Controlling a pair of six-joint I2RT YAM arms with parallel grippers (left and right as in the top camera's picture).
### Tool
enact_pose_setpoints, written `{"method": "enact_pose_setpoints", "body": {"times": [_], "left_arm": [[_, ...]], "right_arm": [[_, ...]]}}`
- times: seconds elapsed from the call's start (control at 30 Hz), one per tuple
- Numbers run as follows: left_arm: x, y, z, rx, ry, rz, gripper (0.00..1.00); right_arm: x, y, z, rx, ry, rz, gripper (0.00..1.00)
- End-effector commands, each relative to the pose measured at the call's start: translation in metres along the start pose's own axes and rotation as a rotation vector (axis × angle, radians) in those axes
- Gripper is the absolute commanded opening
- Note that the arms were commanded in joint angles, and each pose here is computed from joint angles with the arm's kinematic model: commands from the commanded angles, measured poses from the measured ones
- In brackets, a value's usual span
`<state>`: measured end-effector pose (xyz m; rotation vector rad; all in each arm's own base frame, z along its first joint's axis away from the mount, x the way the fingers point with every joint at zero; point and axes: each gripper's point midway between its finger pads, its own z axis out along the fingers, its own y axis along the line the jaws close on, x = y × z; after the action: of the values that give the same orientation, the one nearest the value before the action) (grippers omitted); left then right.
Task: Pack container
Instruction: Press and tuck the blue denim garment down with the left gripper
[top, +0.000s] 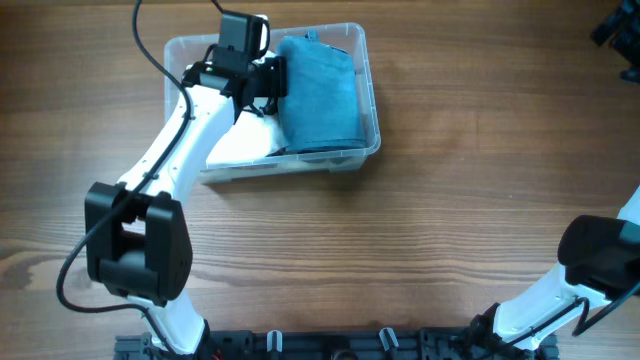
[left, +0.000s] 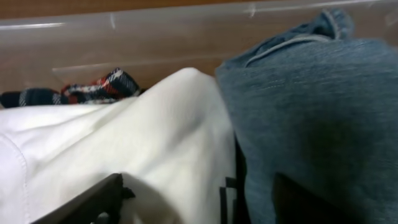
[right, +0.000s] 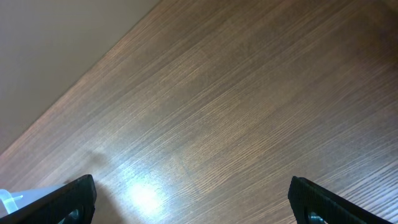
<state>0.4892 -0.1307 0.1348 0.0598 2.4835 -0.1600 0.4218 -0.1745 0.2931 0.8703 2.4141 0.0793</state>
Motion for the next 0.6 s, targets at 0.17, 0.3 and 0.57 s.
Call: {"method": "enact_pose_setpoints", "body": {"times": [0.17,0.3,0.57], "left_arm": [[-0.029,-0.004,-0.064,0.002,-0.002,0.010,0.92],[-0.040,-0.005,-0.092,0.013,-0.047,0.006,0.89],[-0.042,-0.075,-0.089,0.189,-0.084,0.083,0.30]], "right_arm": [[0.000,-0.001,0.003,0.010,0.001,0.007,1.00],[0.000,-0.001,0.003,0.010,0.002,0.007,1.00],[0.000,-0.001,0.003,0.010,0.001,0.007,1.00]]}}
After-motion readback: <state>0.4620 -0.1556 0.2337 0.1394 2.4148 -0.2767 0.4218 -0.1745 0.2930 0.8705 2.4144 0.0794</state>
